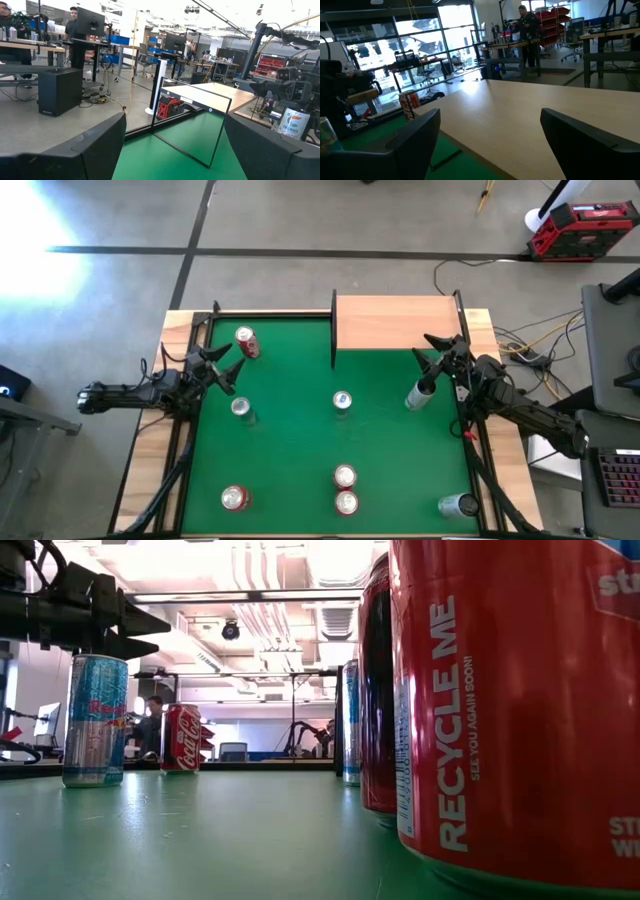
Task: Place canned beverage on shelf
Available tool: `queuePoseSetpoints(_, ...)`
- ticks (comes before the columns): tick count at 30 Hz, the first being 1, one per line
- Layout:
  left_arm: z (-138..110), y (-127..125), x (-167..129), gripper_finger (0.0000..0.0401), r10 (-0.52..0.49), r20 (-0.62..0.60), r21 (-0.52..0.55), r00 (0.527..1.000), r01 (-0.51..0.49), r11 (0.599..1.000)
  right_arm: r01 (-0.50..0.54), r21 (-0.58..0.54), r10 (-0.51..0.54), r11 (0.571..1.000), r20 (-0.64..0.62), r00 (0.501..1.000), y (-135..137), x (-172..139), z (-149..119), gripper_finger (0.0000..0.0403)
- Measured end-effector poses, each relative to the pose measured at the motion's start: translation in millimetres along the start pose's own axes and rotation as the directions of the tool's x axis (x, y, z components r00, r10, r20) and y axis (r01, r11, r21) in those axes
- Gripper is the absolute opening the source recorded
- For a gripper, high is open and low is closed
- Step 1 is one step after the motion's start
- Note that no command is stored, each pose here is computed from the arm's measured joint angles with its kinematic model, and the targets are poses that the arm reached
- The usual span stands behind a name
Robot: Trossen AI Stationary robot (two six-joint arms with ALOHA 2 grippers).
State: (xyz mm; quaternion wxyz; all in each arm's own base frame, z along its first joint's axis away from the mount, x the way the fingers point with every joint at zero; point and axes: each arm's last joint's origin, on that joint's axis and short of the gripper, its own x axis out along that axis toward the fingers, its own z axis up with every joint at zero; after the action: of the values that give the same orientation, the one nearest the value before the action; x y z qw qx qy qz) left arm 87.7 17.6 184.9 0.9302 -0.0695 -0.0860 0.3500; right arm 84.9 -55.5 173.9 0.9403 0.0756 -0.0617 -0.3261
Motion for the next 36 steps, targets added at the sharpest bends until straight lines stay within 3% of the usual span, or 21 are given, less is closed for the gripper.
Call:
queuePoseSetpoints(10, 0.0, 0.0, 0.0, 0.0324, 0.000, 0.000, 0.000, 1.000, 0.000, 1.000, 0.000, 0.000, 0.000, 1.000, 0.000, 1.000, 0.0, 0.0, 0.1, 0.0336)
queuePoseSetpoints(15, 0.0, 0.0, 0.0, 0.0324, 0.000, 0.000, 0.000, 1.000, 0.000, 1.000, 0.117, -0.003, -0.117, 0.993, 0.020, 0.993, -3.4, -0.2, 0.6, 0.0336)
queuePoseSetpoints(22, -0.1, 0.0, 0.0, 0.0324, 0.000, 0.000, 0.000, 1.000, 0.000, 1.000, 0.127, -0.013, -0.127, 0.992, 0.015, 0.992, -3.8, -0.3, -0.1, 0.0336)
queuePoseSetpoints(27, 0.0, 0.0, 0.0, 0.0324, 0.000, 0.000, 0.000, 1.000, 0.000, 1.000, 0.131, -0.193, -0.130, 0.972, 0.023, 0.991, -3.8, -0.2, 0.6, 0.0336)
queuePoseSetpoints(36, 0.0, 0.0, 0.0, 0.0324, 0.000, 0.000, 0.000, 1.000, 0.000, 1.000, 0.121, 0.001, -0.121, 0.993, 0.023, 0.992, -3.5, -0.2, 0.7, 0.0336)
